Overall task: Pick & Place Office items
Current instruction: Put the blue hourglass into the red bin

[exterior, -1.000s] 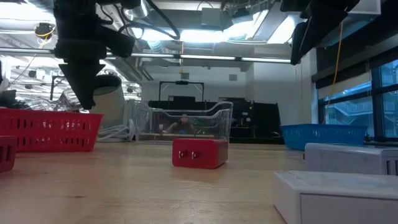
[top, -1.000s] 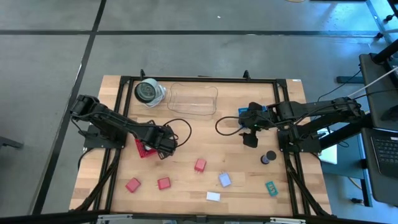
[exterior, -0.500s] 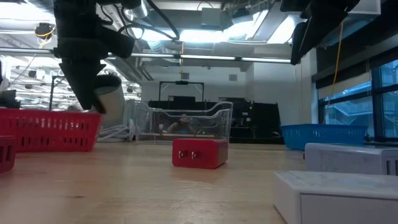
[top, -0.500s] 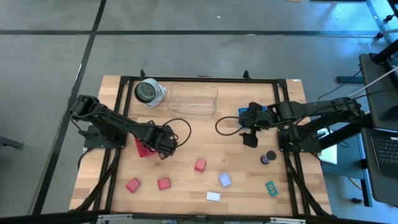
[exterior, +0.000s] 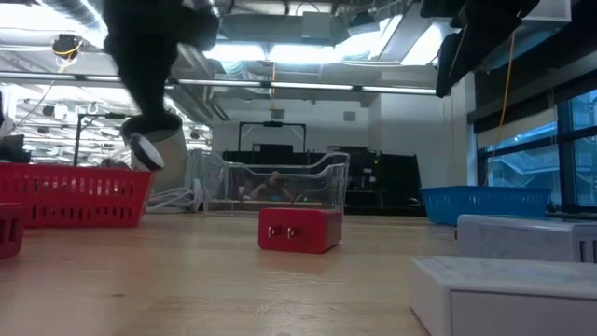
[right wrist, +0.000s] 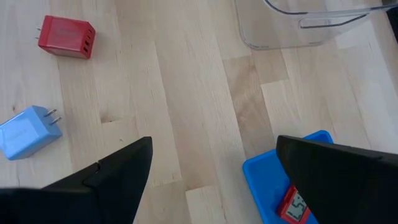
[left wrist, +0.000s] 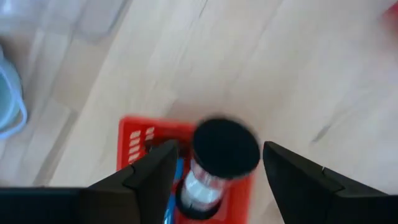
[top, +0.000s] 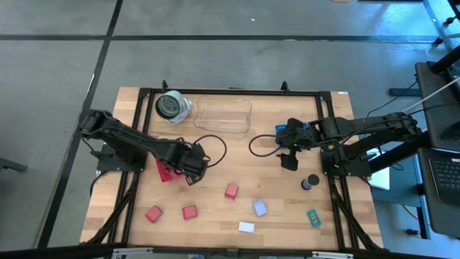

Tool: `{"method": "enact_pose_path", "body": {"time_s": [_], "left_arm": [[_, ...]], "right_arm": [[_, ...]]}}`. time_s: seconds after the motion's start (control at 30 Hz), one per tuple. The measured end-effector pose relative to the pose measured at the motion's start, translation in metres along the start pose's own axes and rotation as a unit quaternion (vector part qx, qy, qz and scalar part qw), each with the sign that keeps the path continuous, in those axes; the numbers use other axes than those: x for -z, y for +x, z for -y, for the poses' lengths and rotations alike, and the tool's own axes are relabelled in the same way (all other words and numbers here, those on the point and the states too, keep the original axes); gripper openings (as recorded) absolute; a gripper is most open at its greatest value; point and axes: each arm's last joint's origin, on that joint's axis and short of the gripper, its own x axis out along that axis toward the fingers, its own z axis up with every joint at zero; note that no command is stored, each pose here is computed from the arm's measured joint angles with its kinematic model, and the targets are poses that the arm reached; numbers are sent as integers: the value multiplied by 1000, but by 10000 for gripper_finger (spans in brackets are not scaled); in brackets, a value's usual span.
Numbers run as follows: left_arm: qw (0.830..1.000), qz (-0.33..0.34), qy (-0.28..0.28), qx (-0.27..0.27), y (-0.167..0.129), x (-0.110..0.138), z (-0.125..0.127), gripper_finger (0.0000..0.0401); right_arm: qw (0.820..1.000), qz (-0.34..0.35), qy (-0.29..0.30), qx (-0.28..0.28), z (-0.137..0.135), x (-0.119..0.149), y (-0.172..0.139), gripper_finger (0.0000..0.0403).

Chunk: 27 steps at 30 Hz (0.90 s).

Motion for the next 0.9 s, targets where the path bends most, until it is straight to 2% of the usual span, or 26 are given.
{"method": "enact_pose_path", "body": {"time_s": [0.2, 0.3, 0.4, 0.5, 0.63, 0.73, 0.9], "left_arm": [[999, 51, -8, 12, -29, -10, -4, 231], [997, 80, -9, 1, -35, -11, -6, 230], [994, 107, 0, -23, -37, -10, -6, 230], [991, 129, 7, -44, -38, -9, -5, 232], [986, 154, 6, -69, -39, -10, -6, 232], [982, 168, 13, -85, -39, -11, -6, 230], [977, 187, 37, -92, -40, -14, -5, 232]], "right_arm": [[1000, -2, 10, -13, -1, 0, 0, 347], [998, -17, 28, -56, -5, 1, -1, 347], [991, -50, 78, -96, -11, 6, -2, 347], [979, -106, 147, -91, -14, 16, -4, 347], [952, -188, 238, -42, -16, 33, -9, 347], [931, -233, 280, -35, -20, 41, -12, 348], [910, -256, 324, -23, -31, 47, -13, 364]]}}
